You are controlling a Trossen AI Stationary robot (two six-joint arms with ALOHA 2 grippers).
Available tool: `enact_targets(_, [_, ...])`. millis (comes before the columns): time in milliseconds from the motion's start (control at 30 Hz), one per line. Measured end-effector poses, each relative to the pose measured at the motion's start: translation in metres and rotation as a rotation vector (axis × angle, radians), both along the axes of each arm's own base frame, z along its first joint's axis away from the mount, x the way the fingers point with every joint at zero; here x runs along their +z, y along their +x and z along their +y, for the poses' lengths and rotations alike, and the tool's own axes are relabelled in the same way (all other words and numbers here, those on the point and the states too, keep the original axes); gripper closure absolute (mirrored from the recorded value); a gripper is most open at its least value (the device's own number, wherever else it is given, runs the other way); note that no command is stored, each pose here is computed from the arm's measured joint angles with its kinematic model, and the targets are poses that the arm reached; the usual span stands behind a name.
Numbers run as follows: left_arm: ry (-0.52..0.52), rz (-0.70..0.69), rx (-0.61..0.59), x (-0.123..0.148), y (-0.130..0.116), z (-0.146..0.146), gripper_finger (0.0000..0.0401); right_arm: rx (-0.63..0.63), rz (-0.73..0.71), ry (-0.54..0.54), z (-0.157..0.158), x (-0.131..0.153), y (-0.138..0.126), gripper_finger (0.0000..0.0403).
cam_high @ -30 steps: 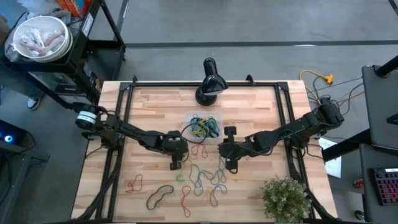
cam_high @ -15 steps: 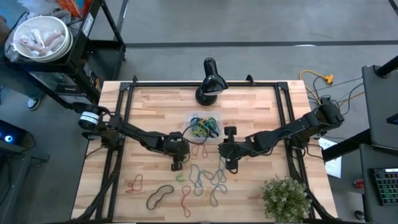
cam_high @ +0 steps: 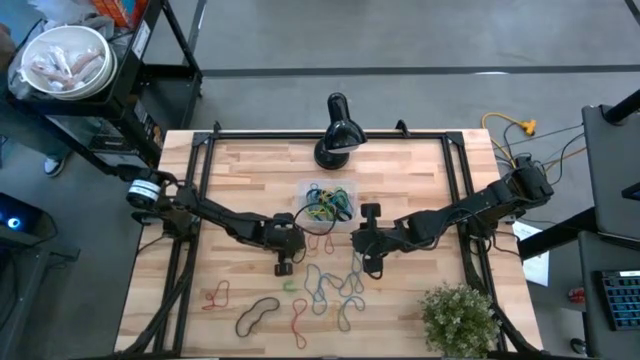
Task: Pick and place rubber bands into bin
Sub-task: Put the yellow rubber band into the transparent bin
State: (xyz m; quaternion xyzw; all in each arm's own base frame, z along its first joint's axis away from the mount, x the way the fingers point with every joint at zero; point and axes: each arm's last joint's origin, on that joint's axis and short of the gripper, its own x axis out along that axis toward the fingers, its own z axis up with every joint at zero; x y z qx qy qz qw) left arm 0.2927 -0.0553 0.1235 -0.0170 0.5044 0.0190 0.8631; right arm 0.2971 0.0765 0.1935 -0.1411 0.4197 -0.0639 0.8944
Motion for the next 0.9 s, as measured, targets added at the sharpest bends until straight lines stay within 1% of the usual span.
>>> enact_targets(200, [0.012, -0.030, -0.016, 0.009, -0.001, -0.001, 0.0400, 0.000, 0.003, -0.001, 0.000, 0.000, 0.000, 0.0342])
enact_targets(300, [0.040, -0.025, -0.019, 0.017, -0.008, 0.000, 0.0401, -0.002, 0.013, -0.003, 0.000, -0.001, -0.001, 0.0343])
enact_targets(433, [0.082, -0.090, -0.009, 0.040, -0.015, -0.001, 0.0401, -0.010, 0.023, 0.000, -0.001, -0.001, -0.002, 0.0343])
enact_targets(533, [0.119, -0.114, 0.008, 0.054, -0.023, 0.000, 0.0401, -0.011, 0.025, -0.001, -0.001, -0.002, -0.002, 0.0342])
enact_targets(700, [0.204, -0.232, 0.041, 0.084, -0.034, 0.005, 0.0401, -0.011, 0.031, -0.003, -0.001, -0.002, -0.003, 0.0342])
enact_targets(900, [0.363, -0.416, 0.055, 0.114, -0.037, 0.010, 0.0401, -0.012, 0.031, -0.003, -0.001, -0.002, -0.003, 0.0342])
